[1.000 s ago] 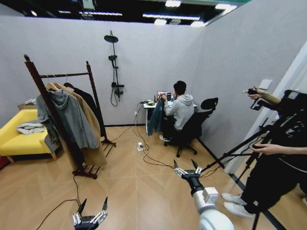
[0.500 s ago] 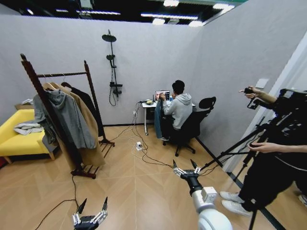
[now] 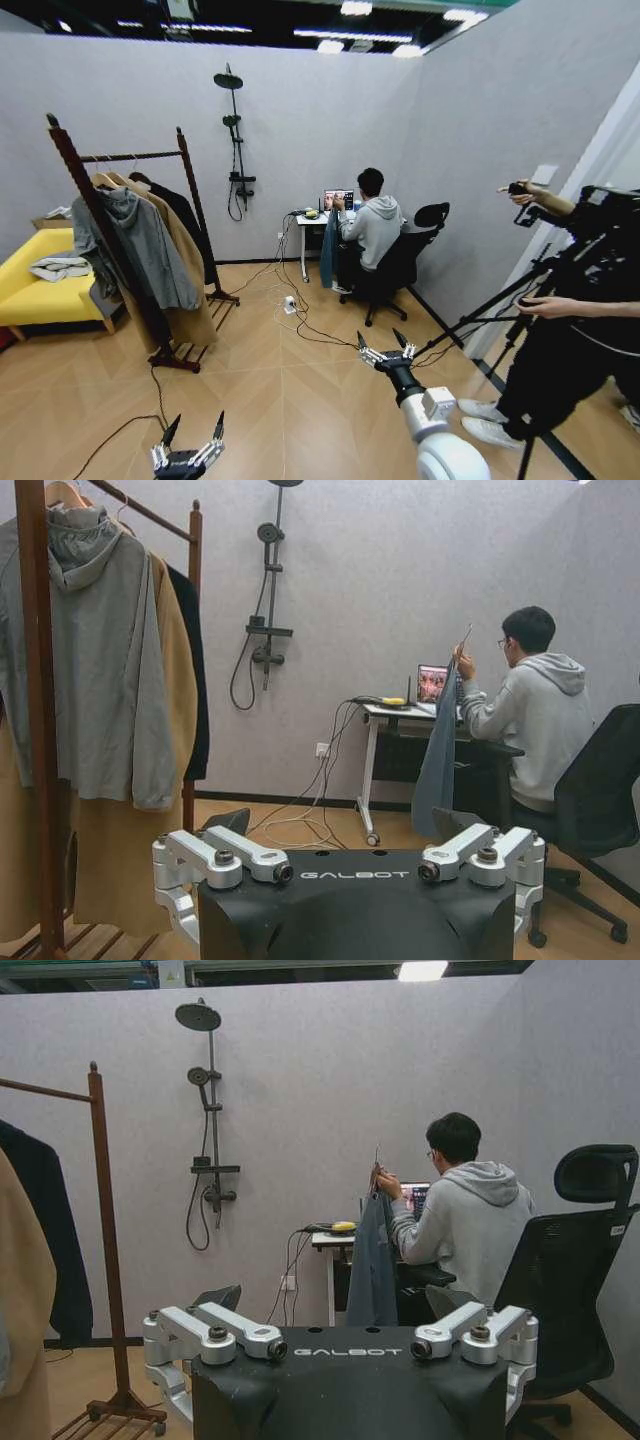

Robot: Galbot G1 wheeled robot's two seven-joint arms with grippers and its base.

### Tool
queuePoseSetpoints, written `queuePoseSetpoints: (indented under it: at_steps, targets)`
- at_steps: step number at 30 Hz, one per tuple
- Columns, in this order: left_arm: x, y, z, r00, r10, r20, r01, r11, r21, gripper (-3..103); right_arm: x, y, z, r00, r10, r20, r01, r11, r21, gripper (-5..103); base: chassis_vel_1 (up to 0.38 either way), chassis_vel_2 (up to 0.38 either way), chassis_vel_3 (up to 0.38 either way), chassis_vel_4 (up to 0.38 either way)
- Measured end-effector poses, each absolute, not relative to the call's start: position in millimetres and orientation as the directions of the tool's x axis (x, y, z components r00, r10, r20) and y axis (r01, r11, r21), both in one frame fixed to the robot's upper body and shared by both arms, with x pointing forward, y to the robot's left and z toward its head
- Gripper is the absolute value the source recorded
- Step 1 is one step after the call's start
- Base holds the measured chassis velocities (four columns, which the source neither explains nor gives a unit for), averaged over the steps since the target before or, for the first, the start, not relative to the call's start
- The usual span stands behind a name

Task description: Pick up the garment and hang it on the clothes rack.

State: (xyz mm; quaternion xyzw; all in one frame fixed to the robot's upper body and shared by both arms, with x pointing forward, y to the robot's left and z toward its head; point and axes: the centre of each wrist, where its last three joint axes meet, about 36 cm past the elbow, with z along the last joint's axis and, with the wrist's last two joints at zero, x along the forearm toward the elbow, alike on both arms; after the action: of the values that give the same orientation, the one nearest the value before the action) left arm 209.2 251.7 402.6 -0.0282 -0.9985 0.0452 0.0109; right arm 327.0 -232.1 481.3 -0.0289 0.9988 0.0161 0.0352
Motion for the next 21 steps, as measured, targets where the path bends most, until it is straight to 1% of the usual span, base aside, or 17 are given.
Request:
queuePoseSetpoints:
  at_steps: [6, 12, 21]
  targets:
    - [209.2, 251.7, 402.6, -0.998, 0.057, 0.019, 0.055, 0.994, -0.091, 100, 321.3, -238.3, 480.7, -0.996, -0.061, -0.062, -0.063, 0.998, 0.027, 100, 0.000, 0.000, 0.000, 0.000]
    - [209.2, 251.7, 402.6, -0.998, 0.057, 0.019, 0.055, 0.994, -0.091, 100, 315.4, -247.3, 480.8, -0.997, -0.039, -0.061, -0.042, 0.998, 0.046, 100, 0.000, 0.000, 0.000, 0.000]
    - [209.2, 251.7, 402.6, -0.998, 0.057, 0.019, 0.055, 0.994, -0.091, 100, 315.9, -247.5, 481.7, -0.997, -0.050, -0.063, -0.054, 0.996, 0.065, 100, 0.000, 0.000, 0.000, 0.000]
